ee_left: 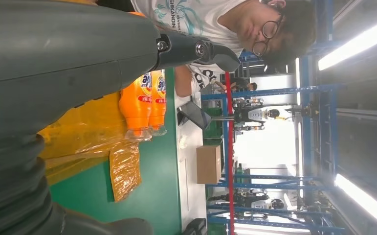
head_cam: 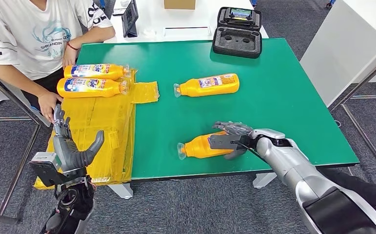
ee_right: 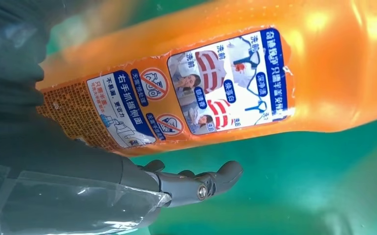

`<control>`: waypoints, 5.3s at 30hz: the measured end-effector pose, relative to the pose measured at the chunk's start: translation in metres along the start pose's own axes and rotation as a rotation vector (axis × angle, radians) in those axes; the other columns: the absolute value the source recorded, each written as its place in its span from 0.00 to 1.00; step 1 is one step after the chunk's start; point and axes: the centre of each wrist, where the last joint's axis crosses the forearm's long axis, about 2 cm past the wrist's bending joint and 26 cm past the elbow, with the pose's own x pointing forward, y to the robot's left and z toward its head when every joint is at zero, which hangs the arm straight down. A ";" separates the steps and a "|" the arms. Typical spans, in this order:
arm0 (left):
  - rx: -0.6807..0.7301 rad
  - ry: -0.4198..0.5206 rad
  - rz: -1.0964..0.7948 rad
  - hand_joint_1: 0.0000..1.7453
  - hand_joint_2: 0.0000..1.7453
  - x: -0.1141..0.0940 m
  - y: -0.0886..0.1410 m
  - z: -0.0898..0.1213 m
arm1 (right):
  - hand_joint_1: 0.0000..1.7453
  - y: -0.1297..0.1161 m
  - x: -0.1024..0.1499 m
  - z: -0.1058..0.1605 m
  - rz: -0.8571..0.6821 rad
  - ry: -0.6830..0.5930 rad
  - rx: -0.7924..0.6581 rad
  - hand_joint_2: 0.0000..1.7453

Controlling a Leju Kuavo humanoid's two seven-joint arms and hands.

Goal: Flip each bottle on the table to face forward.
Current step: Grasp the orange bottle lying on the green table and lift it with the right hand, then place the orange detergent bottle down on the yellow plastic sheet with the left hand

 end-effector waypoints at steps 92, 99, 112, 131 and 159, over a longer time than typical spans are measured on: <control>-0.364 0.140 0.512 0.00 1.00 0.035 -0.069 0.028 | 1.00 0.143 0.133 -0.045 -0.671 -0.723 -0.475 1.00; -0.448 0.140 0.533 0.00 1.00 0.039 -0.082 0.039 | 1.00 0.156 0.134 -0.047 -0.689 -0.702 -0.433 1.00; -0.551 0.172 0.520 0.00 1.00 0.040 -0.090 0.046 | 0.99 0.165 0.130 -0.047 -0.699 -0.680 -0.400 1.00; -0.713 0.304 0.493 1.00 1.00 0.023 -0.080 0.054 | 1.00 0.175 0.121 -0.045 -0.666 -0.632 -0.377 1.00; -0.615 0.348 0.499 1.00 1.00 0.024 -0.073 0.043 | 0.00 0.175 0.125 -0.047 -0.705 -0.605 -0.468 0.00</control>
